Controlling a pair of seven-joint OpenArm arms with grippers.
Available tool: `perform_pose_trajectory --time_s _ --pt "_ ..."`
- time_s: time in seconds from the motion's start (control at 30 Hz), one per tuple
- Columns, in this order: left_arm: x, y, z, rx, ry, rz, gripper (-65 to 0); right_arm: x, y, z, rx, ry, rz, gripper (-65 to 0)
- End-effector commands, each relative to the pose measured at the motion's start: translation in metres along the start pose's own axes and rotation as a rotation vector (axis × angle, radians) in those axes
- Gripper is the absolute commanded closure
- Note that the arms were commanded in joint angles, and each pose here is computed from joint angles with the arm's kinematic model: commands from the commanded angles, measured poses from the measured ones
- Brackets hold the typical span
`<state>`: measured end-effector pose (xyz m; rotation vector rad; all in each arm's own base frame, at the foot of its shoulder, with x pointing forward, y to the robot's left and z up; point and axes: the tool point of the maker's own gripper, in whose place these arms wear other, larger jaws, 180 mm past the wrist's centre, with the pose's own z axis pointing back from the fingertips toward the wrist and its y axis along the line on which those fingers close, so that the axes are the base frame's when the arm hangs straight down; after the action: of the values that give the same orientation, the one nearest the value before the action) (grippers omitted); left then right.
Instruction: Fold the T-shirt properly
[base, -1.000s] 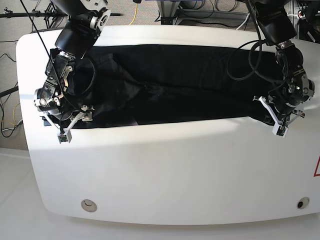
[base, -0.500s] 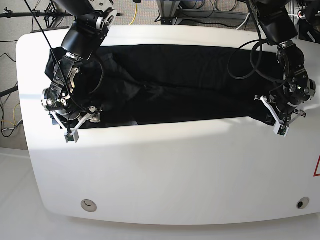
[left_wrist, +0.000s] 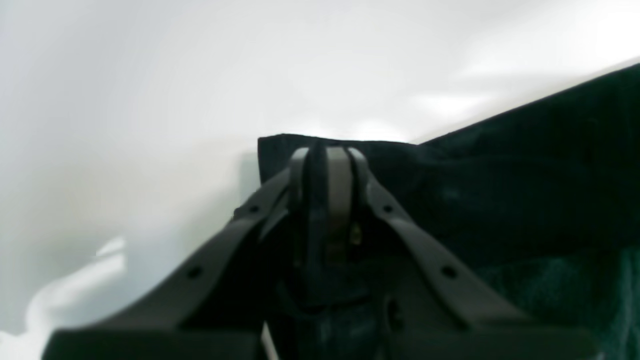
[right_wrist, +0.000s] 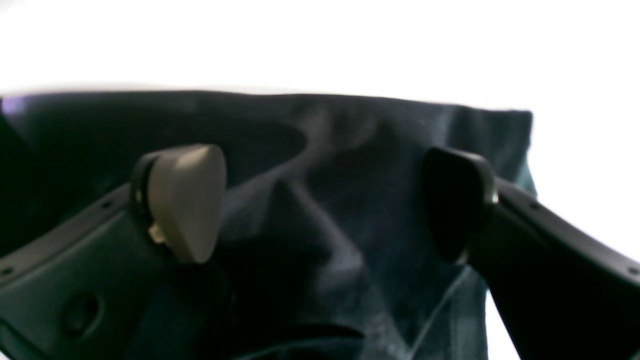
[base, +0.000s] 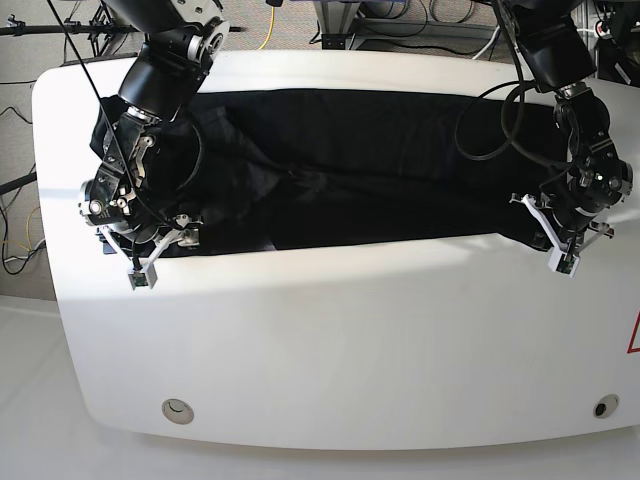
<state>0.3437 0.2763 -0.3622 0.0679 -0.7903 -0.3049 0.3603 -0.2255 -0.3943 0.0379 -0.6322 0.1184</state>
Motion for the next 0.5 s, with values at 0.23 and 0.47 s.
perform_pose_trajectory --time_s 0.23,0.47 --pt "-0.023 -0.038 -0.018 -0.083 0.046 0.079 -4.5 -0.029 0.036 -0.024 0.093 0.076 0.027 -59.1" --pt "-0.022 -0.033 -0.015 -0.069 0.036 0.08 -4.4 -0.035 0.037 -0.027 0.103 0.083 0.015 -59.1"
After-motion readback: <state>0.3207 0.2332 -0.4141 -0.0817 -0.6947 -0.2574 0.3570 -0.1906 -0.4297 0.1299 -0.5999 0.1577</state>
